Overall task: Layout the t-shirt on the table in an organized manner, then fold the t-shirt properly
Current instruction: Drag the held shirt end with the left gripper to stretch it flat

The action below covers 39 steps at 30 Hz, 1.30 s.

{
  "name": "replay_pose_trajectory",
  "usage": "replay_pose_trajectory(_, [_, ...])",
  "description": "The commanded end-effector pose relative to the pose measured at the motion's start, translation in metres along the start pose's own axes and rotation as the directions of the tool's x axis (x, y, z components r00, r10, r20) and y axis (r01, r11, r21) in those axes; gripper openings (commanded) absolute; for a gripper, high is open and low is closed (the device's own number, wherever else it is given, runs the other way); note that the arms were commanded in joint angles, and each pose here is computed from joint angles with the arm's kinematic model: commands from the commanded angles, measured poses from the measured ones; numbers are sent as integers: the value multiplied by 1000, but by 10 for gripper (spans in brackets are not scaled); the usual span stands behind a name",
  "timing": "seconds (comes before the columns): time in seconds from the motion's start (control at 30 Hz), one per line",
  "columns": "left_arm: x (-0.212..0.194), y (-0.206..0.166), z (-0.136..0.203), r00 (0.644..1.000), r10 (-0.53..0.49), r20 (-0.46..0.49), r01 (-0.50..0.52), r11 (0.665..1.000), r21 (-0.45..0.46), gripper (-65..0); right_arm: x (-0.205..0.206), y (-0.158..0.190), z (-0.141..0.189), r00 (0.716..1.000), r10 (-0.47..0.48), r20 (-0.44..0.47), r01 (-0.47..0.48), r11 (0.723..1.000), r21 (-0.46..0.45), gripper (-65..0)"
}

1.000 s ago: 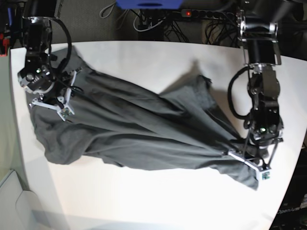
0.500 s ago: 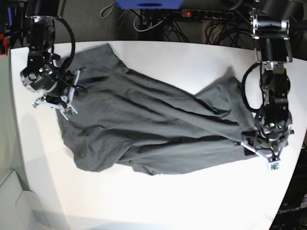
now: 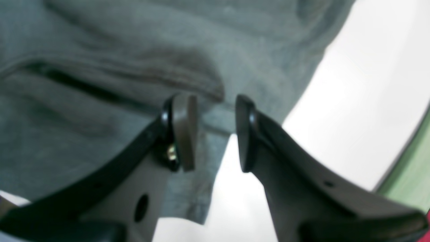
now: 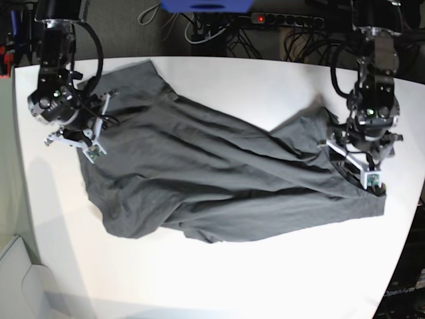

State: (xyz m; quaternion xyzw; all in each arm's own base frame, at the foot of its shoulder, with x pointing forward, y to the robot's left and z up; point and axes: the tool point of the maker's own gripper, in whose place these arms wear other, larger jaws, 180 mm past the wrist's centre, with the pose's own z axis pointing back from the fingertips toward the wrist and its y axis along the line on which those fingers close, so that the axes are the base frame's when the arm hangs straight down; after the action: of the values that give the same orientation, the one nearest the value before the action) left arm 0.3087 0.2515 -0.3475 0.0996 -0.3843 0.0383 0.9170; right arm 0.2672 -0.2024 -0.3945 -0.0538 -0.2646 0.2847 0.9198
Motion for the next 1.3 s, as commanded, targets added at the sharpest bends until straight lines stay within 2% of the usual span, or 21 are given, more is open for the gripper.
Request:
replay_pose_trajectory(0.0, [2,3,4,1000,-6,18,6,1000,10,-242,12,-8,5,999,6,41,-5,1000,-22,-440])
replay_pose_trajectory(0.17, [-43,-12,0,996,30,-84,-31,999,-16,-242,14,-5,4,999,2,46,-1,1000,-14,-440])
replay_pose_trajectory(0.37, [-57,-35,0,991,72,-117,-79,995,-53,-243,17,1,2,998,-10,56,10,1000,-1,-440])
replay_pose_trajectory(0.5, [-51,-40,6,992,79,-102,-86,994,-66,-245,16,2,2,998,-10,55,10,1000,0,-440])
replay_pose_trajectory(0.73, [-24,-45,41,997,73,12,-71,992,-100,-245,17,-2,3,998,-11,56,12,1000,-9,-440])
replay_pose_trajectory(0.8, [-25,-48,41,997,71,8,-70,992,-105,-244,17,-2,3,998,-11,56,12,1000,-9,-440])
replay_pose_trajectory(1.07, [-64,-62,10,984,122,-129,-135,986,-99,-245,18,0,3,998,-10,58,10,1000,-4,-440])
replay_pose_trajectory(1.27, [-74,-57,6,981,113,-159,-127,989,-80,-249,17,-3,3,998,-10,57,11,1000,-11,-440])
